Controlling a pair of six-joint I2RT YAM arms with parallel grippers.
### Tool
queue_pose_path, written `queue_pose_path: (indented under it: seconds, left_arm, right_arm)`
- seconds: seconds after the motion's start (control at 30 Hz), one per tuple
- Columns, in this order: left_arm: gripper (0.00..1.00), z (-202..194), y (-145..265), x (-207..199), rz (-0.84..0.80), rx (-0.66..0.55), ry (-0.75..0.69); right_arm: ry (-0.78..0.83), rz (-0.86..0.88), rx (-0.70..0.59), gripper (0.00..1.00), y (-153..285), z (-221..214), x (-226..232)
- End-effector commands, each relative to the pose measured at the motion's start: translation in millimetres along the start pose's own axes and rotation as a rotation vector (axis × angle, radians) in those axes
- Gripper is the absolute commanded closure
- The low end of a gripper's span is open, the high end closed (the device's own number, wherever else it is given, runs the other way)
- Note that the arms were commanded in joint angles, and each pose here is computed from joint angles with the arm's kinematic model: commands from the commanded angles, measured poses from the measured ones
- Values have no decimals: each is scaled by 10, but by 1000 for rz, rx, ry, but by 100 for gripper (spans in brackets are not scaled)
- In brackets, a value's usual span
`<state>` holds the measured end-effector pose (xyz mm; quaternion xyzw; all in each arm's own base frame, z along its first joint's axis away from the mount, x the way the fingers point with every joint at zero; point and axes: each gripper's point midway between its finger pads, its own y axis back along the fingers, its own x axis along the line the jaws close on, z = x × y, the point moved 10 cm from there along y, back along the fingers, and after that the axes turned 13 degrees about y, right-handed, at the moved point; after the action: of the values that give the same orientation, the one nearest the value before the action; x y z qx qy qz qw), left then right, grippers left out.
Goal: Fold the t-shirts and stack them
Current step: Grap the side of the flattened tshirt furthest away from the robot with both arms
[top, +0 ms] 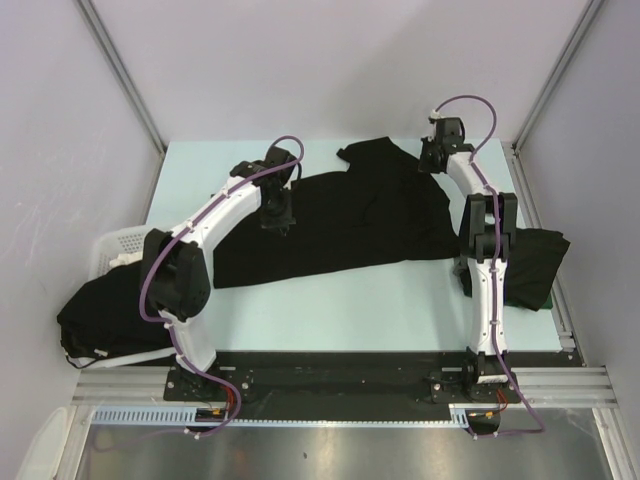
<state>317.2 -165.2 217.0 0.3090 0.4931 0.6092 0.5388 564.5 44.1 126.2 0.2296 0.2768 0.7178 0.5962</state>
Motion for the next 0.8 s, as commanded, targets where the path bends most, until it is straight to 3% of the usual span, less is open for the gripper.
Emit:
queue_pose_path:
  seconds: [0.0,0.33,0.77]
  left_arm:
    - [100,38,107,-26,-1,-29,7]
    - [100,48,117,-22,3,-28,3]
    - [100,33,160,6,10,-24,-28]
  right_arm:
    - [39,-48,23,100,7,8,-12]
    - [86,-68,67,100,-46,-79,58]
    - [198,-155,215,100,-104,-392,135]
